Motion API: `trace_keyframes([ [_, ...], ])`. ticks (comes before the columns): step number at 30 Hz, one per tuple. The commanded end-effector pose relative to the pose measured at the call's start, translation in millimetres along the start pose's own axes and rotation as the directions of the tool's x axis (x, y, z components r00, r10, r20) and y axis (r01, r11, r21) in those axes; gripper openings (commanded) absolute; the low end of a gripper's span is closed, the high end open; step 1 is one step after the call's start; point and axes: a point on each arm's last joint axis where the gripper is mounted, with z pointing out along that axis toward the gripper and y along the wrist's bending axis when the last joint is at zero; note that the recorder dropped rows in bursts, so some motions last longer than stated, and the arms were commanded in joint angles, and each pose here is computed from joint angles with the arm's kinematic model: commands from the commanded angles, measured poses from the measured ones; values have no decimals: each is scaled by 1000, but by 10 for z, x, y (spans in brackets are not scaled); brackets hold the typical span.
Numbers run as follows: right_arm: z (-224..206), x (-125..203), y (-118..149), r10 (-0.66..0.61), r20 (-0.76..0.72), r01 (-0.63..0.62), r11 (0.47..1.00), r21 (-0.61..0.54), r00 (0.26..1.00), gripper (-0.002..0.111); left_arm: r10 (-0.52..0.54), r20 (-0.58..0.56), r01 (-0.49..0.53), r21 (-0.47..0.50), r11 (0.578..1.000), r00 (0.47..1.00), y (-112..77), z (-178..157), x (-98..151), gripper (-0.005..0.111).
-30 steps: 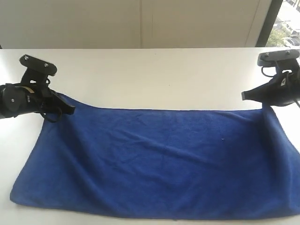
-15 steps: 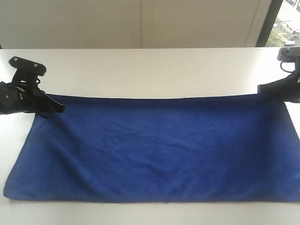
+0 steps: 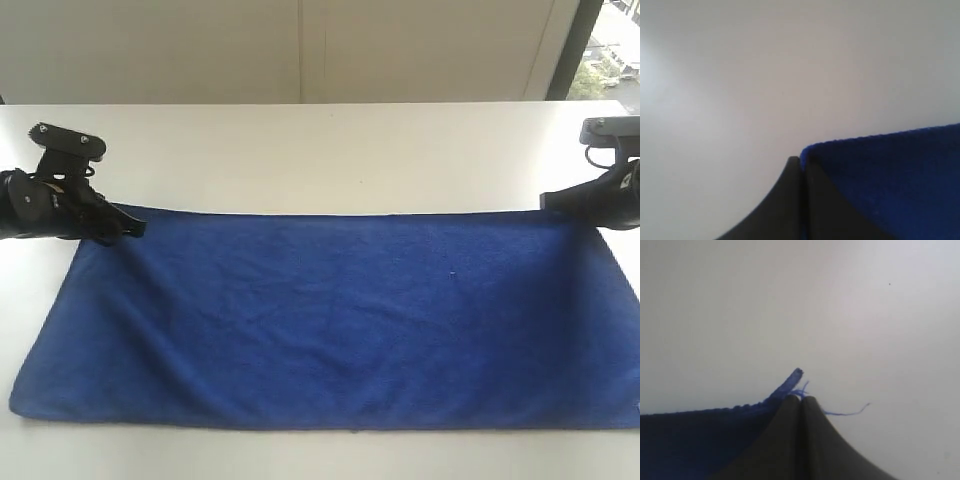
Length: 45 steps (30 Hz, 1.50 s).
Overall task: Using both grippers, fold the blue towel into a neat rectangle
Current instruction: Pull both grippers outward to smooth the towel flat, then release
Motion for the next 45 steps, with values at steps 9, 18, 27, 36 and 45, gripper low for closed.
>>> trace_keyframes([
  [9,-7,-281,-58,12,85,-13,1000,11,996,0,-65,18,65,-32,997,998,215,77,-147,0],
  [18,135,-193,-44,12,80,-13,1000,3,997,0,-65,16,66,-41,997,998,222,130,-101,0],
  [27,152,-191,-41,12,90,-12,1000,0,996,22,-32,48,35,-61,998,998,240,128,-132,11],
  [36,152,-196,-40,7,95,-7,1000,0,995,56,-20,50,24,-61,998,999,240,128,-134,69],
  [45,-135,-316,-75,8,46,-9,1000,25,999,56,-23,89,29,-60,998,996,269,-30,-288,78],
])
